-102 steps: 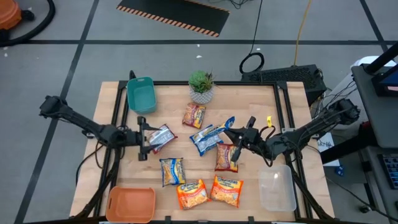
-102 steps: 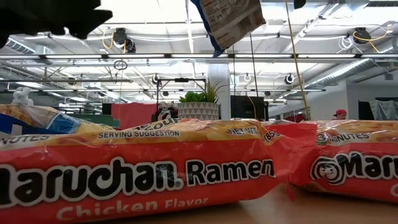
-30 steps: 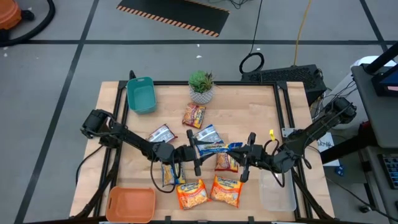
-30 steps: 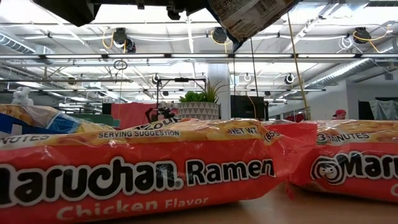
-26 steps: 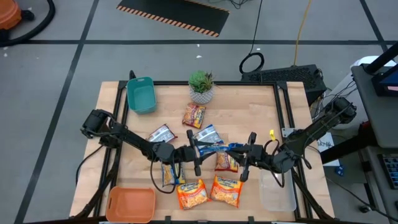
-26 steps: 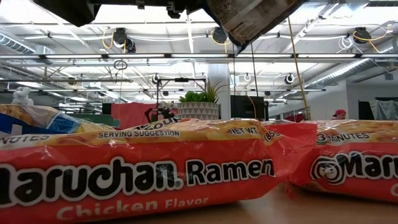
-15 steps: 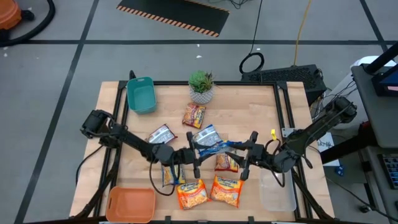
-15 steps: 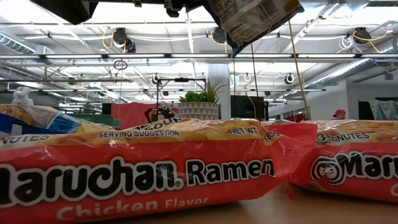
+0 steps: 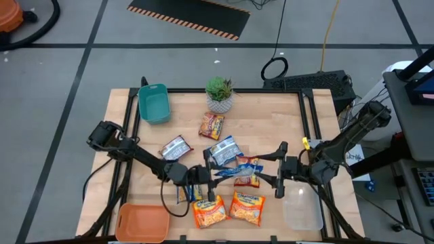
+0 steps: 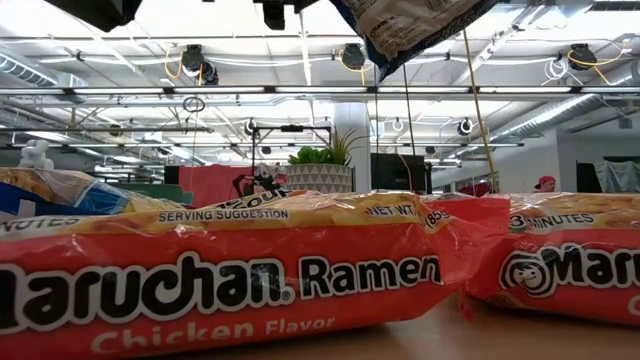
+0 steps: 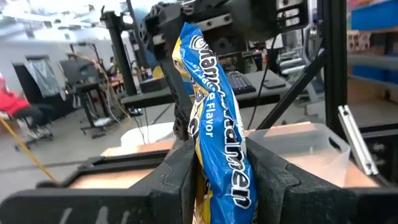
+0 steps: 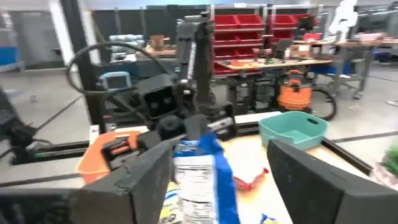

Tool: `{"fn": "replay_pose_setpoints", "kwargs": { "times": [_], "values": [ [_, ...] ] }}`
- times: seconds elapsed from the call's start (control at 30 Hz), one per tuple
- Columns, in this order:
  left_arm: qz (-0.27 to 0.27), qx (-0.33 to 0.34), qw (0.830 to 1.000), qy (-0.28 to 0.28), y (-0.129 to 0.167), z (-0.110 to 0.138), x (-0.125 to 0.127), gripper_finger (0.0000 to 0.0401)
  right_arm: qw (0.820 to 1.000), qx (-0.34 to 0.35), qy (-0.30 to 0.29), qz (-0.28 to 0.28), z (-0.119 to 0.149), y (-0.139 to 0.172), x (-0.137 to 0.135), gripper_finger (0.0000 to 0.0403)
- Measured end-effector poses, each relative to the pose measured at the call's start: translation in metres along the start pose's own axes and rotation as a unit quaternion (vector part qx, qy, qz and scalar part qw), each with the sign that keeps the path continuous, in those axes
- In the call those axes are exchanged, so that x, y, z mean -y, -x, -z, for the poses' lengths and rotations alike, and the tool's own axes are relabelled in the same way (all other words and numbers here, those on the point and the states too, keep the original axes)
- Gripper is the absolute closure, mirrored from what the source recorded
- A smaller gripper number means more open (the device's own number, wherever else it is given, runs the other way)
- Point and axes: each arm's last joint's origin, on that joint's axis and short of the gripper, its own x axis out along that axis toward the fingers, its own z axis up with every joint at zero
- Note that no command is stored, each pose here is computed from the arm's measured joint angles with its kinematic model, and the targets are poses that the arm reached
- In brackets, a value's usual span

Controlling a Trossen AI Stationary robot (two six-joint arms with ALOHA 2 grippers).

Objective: Sort Maruchan noodles
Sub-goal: Put the top right blue noodle pack into the transparent bin

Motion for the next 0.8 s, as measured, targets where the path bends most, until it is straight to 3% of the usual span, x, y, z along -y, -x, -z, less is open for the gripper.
{"fn": "replay_pose_setpoints", "kwargs": {
  "times": [0.27, 0.47, 0.63, 0.8],
  "values": [
    [0.043, 0.017, 0.998, 0.048, 0.0, -0.002, 0.002, 0.0288, 0.998, -0.066, -0.005, -0.012, -0.013, -0.006, -0.01, 0.0129],
    [0.064, 0.025, 0.996, 0.048, 0.0, -0.003, 0.003, 0.0288, 0.992, -0.123, 0.014, 0.003, -0.02, -0.016, -0.023, 0.0128],
    [0.064, 0.024, 0.997, 0.047, 0.0, -0.003, 0.003, 0.0288, 0.983, -0.181, -0.002, -0.008, -0.011, -0.028, -0.029, 0.0128],
    [0.059, 0.023, 0.997, 0.046, -0.001, -0.002, 0.001, 0.0288, 0.976, -0.216, -0.016, 0.025, 0.0, -0.042, -0.019, 0.0128]
  ]
}}
